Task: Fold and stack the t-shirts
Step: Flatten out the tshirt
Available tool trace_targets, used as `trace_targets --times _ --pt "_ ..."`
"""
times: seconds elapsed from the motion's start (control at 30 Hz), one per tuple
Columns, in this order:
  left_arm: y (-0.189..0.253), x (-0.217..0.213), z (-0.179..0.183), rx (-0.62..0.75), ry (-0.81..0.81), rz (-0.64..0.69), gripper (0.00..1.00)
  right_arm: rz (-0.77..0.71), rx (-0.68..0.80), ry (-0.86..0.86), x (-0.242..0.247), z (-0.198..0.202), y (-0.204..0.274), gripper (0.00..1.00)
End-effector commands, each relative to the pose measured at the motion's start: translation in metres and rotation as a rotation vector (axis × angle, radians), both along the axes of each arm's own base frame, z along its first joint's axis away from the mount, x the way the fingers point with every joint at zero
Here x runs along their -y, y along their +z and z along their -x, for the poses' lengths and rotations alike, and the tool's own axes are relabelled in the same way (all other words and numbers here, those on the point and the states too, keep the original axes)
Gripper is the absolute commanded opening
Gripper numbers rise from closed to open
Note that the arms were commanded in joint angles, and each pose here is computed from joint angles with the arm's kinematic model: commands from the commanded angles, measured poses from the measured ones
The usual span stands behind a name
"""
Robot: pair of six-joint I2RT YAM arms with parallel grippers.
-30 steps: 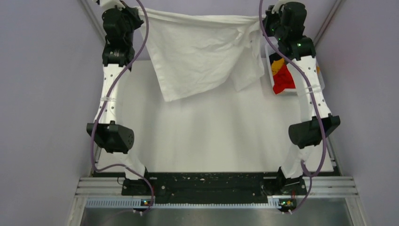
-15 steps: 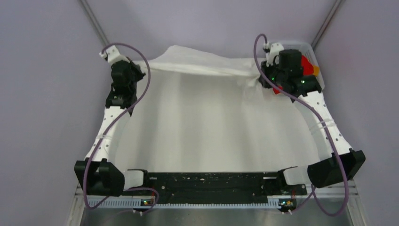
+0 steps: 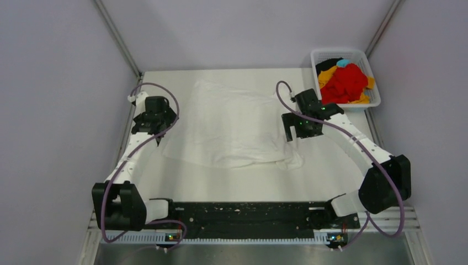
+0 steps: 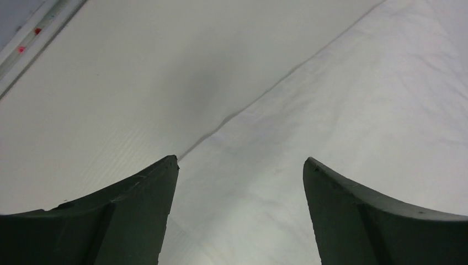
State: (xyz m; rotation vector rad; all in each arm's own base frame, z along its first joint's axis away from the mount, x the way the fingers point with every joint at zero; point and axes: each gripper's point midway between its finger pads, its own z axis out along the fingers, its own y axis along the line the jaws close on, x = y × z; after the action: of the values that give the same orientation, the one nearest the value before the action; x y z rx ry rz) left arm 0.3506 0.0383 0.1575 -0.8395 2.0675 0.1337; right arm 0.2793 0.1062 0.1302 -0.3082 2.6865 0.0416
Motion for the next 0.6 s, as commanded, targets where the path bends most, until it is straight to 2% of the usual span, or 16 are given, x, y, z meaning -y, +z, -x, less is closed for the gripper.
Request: trace_targets --times 0.0,0.13,0.27,0.43,0.57 --pt "0.038 0.033 -0.024 0.149 -0.142 0.118 0.9 -0.051 0.172 -0.104 -0.004 -0.034 0.029 0.95" --pt "0.027 0.066 -0.035 0.128 -0.297 0.225 0.96 -0.082 0.187 -0.182 -0.004 -0.037 0.021 0.95" --pt "0.0 0.084 -0.036 0.054 -0.377 0.29 0.99 -0.136 0.182 -0.226 -0.008 -0.029 0.005 0.95" --pt "-0.03 0.095 -0.034 -0.015 -0.405 0.344 0.99 -0.2 0.216 -0.33 -0.005 -0.039 -0.01 0.94" --pt "-0.044 0.092 -0.029 -0.069 -0.389 0.335 0.99 -0.235 0.148 -0.34 -0.007 -0.036 -0.024 0.91"
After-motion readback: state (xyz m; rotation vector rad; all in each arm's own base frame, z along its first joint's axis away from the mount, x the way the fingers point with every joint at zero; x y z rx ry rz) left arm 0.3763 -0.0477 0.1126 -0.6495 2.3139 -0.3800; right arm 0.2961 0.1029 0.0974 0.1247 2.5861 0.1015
